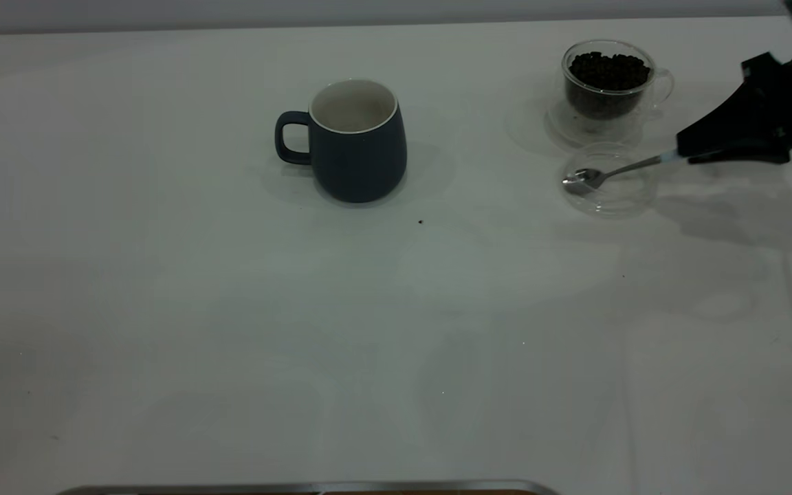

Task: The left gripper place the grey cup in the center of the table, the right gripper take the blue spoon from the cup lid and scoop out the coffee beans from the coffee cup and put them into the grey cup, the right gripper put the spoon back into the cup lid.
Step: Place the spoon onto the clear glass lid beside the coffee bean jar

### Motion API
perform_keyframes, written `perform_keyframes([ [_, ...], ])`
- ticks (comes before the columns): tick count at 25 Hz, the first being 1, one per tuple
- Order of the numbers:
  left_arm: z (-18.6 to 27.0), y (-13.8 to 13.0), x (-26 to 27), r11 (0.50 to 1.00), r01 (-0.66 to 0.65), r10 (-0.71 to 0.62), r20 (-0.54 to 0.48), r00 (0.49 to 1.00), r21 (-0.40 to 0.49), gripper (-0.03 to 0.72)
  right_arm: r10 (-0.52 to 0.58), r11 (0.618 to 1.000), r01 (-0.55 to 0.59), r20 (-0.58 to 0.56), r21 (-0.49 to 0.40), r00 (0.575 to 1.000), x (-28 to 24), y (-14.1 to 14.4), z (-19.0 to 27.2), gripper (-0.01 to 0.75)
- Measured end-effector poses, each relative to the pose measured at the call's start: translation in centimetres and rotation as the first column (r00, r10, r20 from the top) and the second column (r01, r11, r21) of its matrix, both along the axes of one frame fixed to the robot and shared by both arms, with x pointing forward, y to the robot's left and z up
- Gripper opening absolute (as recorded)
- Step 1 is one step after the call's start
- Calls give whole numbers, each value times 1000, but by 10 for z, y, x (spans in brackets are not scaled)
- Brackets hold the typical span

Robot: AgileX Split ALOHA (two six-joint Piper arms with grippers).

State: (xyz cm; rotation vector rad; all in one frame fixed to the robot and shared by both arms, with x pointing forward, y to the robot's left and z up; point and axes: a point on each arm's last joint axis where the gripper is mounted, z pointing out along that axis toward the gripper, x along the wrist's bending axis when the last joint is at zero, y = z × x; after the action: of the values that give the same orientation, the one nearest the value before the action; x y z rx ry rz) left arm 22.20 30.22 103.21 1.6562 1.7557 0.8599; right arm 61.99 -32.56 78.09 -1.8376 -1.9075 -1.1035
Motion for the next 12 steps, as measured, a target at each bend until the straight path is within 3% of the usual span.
perform_keyframes([
  [8, 0, 0, 0, 1000, 0, 0, 0, 1000, 0, 588, -17, 1000, 17, 0, 18, 1000, 0, 2, -7, 115],
  [12, 0, 0, 0, 1000, 0, 0, 0, 1000, 0, 588, -23, 1000, 23, 2, -19, 1000, 0, -1, -10, 194],
])
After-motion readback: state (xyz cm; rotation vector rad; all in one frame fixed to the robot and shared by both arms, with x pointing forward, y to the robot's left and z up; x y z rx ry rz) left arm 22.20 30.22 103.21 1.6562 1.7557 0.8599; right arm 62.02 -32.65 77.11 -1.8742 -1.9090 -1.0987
